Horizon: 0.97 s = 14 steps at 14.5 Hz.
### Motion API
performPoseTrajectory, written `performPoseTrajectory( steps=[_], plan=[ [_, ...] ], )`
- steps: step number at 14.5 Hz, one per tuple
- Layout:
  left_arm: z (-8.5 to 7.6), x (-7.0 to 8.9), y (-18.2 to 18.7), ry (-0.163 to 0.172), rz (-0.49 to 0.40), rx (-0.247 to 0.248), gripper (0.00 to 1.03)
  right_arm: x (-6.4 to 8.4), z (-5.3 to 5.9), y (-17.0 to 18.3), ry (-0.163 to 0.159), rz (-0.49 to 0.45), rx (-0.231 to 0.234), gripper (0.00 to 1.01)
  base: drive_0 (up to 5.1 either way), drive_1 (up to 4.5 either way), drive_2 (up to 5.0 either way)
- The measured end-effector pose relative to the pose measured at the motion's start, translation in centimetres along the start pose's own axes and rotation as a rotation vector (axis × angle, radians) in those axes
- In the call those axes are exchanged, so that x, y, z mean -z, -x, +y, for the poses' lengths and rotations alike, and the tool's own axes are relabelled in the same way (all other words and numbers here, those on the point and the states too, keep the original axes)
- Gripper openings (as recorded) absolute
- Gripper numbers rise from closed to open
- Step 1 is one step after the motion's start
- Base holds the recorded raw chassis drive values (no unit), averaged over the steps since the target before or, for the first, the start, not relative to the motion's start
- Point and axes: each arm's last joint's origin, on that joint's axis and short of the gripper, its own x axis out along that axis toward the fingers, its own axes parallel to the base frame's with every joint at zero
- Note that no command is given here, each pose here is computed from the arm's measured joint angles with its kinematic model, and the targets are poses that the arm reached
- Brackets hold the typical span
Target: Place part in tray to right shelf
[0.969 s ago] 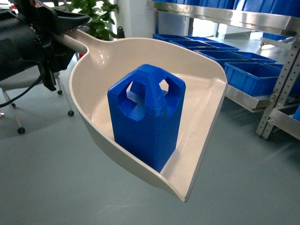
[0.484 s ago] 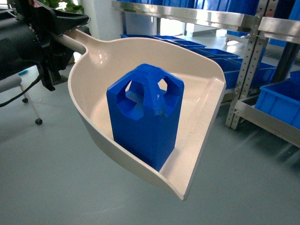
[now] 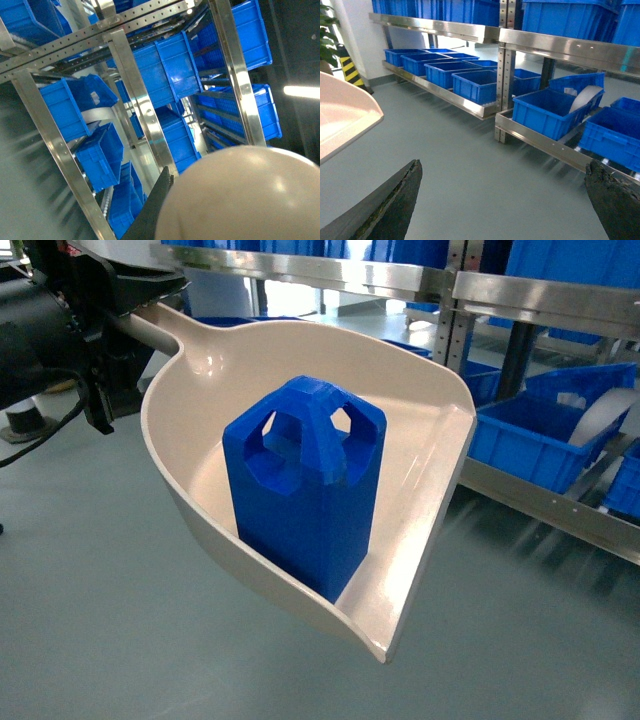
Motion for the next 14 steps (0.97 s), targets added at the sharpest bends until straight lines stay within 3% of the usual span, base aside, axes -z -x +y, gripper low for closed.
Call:
performPoseTrajectory(
  steps=[14],
  plan=[
    [-0.01,0.03,-0.01,0.001,0.001,0.0,0.12,0.0,0.0,0.0,0.0,0.0,0.0,0.98,-1.7,-1.67,-1.7]
  ],
)
